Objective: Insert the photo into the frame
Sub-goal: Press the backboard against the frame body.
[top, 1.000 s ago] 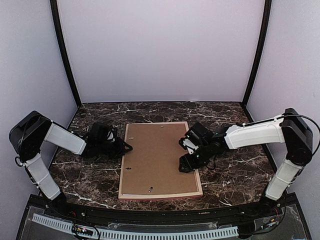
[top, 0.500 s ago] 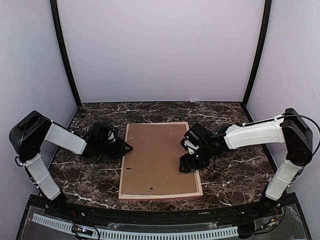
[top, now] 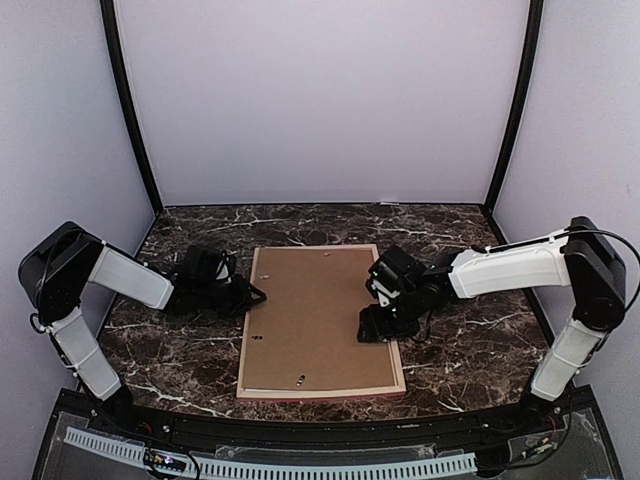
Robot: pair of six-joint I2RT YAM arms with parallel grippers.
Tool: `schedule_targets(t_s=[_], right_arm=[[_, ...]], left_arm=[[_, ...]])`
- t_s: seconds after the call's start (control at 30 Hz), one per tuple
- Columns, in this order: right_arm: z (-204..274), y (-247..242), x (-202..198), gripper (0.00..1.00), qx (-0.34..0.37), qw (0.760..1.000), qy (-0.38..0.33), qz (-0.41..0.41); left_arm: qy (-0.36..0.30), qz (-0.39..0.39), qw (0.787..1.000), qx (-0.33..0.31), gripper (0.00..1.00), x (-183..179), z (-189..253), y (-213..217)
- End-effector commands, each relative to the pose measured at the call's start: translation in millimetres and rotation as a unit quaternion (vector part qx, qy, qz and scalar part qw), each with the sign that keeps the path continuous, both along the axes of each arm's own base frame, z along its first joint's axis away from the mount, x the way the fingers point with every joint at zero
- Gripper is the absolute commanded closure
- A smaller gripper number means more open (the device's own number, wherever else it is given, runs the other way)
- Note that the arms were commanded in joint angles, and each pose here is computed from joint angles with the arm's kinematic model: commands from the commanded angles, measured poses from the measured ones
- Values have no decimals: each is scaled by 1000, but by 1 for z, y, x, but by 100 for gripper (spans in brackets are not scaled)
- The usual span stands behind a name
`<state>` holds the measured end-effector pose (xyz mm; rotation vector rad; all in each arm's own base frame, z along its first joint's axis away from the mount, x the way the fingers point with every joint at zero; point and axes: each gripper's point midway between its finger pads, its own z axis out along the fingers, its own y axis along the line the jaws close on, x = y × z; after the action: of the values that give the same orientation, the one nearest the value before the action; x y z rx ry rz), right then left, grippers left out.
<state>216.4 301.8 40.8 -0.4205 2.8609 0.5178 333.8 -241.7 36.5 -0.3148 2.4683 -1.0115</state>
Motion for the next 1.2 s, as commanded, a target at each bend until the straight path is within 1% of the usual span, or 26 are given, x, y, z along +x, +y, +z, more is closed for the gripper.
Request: schedule_targets(t_s=[0.0, 0.37, 0.7, 0.83, 0.93, 1.17], right_arm=[[-5, -6, -22, 32, -4, 999, 44, -18], [-2, -10, -24, 29, 6, 997, 53, -51], [-4, -10, -35, 28, 30, 994, 76, -71], [-6, -11, -37, 28, 33, 994, 79, -72], [2, -12, -32, 28, 31, 995, 64, -73], [51, -14, 1, 28, 23, 997, -36, -68]], left_arm=[[22, 22, 998, 46, 78, -10, -18, 17], [21, 40, 998, 48, 79, -13, -18, 23], [24, 56, 997, 43, 82, -17, -19, 27], [22, 57, 997, 43, 82, -16, -18, 27], [23, 53, 997, 42, 82, -16, -19, 25], [26, 26, 999, 35, 79, -15, -20, 14]])
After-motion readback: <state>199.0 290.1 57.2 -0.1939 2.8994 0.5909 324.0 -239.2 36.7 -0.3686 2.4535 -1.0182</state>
